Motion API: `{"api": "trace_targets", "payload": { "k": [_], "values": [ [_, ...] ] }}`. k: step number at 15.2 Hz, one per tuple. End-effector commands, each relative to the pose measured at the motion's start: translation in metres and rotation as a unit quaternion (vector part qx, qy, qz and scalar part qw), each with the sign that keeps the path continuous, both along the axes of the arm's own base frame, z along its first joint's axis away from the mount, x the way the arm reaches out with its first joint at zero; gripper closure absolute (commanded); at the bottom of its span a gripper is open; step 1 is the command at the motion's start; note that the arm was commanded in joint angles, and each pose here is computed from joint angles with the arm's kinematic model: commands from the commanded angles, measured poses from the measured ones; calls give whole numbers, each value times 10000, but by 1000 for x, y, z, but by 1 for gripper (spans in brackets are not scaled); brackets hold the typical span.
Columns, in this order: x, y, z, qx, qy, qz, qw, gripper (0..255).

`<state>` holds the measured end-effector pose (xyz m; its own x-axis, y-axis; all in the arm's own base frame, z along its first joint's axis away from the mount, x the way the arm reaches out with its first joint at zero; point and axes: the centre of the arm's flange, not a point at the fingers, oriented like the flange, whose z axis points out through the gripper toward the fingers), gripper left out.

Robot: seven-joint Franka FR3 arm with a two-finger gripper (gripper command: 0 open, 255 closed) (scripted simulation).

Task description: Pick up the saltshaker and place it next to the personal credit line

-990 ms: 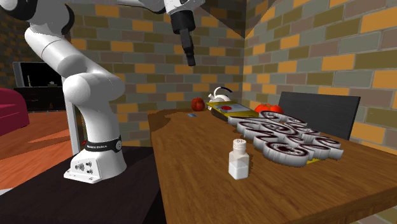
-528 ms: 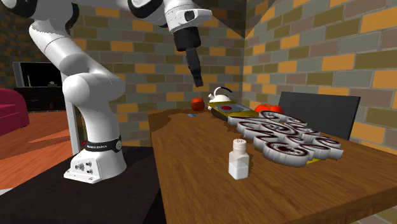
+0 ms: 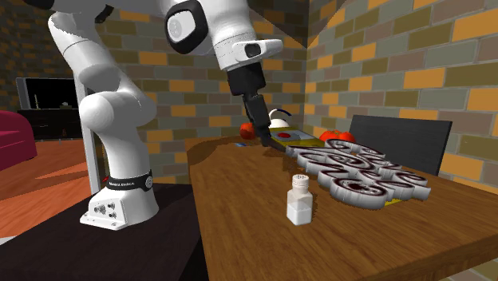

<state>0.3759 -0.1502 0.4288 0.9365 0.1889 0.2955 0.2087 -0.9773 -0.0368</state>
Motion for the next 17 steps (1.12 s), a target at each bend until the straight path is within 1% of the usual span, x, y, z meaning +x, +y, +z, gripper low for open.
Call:
{"api": "trace_targets", "payload": {
  "k": [1,8,9,16,17],
  "values": [
    [9,-16,-20,-15,-62,85,9999,0],
    [46,-75,-83,-6,-248,363,9990,0],
    [46,-75,-83,-6,-251,367,9990,0],
    [59,-71,-121,-6,-251,367,9990,0],
    [59,-71,-121,-6,-251,367,9990,0]
  ]
}}
